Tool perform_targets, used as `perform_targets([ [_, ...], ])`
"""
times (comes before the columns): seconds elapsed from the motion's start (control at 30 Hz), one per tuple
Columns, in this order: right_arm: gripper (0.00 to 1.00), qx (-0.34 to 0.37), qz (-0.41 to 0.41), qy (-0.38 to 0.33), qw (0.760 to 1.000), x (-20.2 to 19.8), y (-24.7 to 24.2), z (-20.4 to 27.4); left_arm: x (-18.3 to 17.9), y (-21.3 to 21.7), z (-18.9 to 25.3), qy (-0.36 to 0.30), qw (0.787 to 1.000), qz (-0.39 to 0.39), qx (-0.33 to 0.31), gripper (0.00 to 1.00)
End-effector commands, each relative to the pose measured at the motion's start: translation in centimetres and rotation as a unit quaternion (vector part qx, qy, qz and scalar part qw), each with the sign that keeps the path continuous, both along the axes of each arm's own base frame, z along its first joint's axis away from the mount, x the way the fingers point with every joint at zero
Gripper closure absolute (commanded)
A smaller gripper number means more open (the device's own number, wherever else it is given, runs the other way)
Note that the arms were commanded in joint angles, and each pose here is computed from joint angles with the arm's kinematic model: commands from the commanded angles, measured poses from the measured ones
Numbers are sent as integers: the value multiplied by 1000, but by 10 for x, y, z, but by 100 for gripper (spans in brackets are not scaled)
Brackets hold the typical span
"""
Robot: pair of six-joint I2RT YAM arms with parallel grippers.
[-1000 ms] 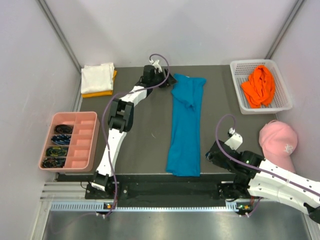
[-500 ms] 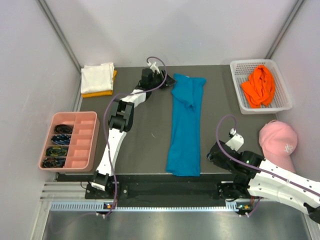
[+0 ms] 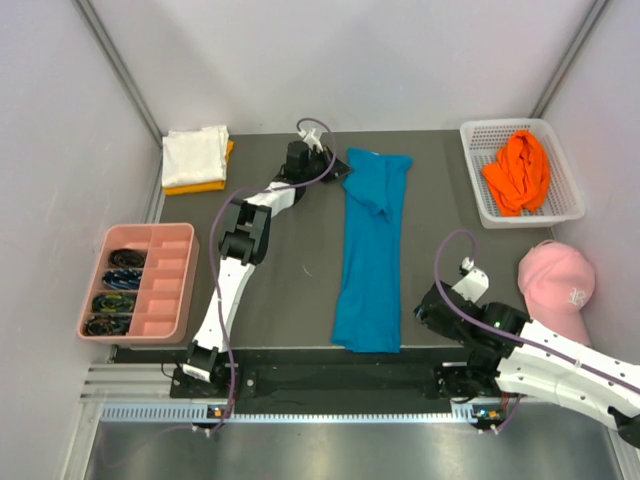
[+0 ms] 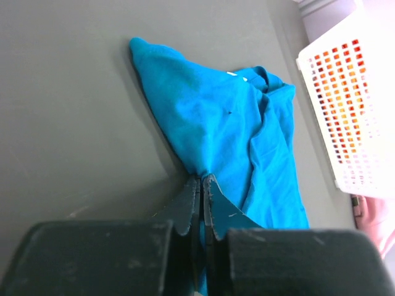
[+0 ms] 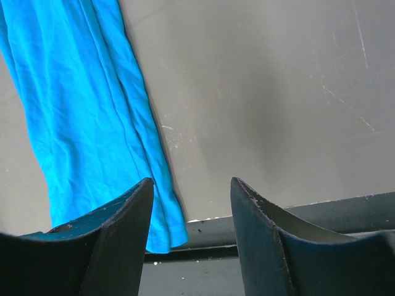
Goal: Fold and stack the t-shirts
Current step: Rotate the tshirt 90 degrees
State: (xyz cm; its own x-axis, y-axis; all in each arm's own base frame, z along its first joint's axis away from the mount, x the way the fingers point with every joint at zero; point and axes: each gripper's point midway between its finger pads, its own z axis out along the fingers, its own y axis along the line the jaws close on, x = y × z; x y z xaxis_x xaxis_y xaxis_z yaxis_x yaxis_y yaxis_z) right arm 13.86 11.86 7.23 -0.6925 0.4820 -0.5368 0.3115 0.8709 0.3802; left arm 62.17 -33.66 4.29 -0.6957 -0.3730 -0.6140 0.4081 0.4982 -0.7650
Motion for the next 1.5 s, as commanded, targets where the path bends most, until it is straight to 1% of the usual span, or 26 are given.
perform_targets([
  [0.0, 47, 4, -5, -11, 1000, 0, -2, 4, -6, -1, -19, 16, 1000, -4, 7, 100],
  [0.33, 47, 7, -5, -13, 1000, 2, -1, 3, -1, 16, -9, 9, 1000, 9, 28, 100],
  [0.8, 47, 3, 0, -13, 1000, 4, 2, 2, 6, 53, -12, 15, 999, 33, 41, 100],
  [1.07, 47, -2, 3, -13, 1000, 5, 4, 1, 13, 66, -11, 12, 998, 40, 43, 100],
  [1.1, 47, -3, 2, -17, 1000, 7, 5, 3, 13, 66, -10, 11, 998, 39, 41, 94],
  [1.13, 47, -6, 5, -22, 1000, 8, 5, 4, 14, 67, -8, 10, 998, 39, 39, 77],
  [1.17, 46, -11, 8, -24, 1000, 10, 6, 4, 14, 67, -6, 8, 999, 39, 37, 65],
  [1.2, 47, -9, 7, -40, 999, 17, 9, 11, 14, 66, -2, 5, 999, 37, 36, 54],
  [1.23, 47, -19, 14, -50, 998, 21, 10, 14, 14, 66, 0, 5, 999, 39, 34, 47],
  [1.27, 47, -33, 15, -52, 998, 25, 10, 14, 14, 66, 2, 5, 999, 40, 33, 36],
  [1.3, 46, -40, 18, -75, 996, 35, 14, 27, 15, 67, 11, -1, 999, 40, 33, 32],
  [1.33, 46, -50, 21, -82, 995, 41, 16, 31, 15, 67, 15, -2, 999, 42, 34, 27],
  [1.37, 46, -65, 21, -85, 994, 47, 18, 32, 16, 68, 20, -6, 998, 44, 35, 15],
  [1.4, 46, -70, 21, -103, 992, 61, 21, 45, 17, 68, 34, -16, 998, 46, 34, 13],
  [1.47, 46, -76, 17, -116, 990, 76, 23, 55, 17, 71, 44, -20, 998, 51, 37, 11],
])
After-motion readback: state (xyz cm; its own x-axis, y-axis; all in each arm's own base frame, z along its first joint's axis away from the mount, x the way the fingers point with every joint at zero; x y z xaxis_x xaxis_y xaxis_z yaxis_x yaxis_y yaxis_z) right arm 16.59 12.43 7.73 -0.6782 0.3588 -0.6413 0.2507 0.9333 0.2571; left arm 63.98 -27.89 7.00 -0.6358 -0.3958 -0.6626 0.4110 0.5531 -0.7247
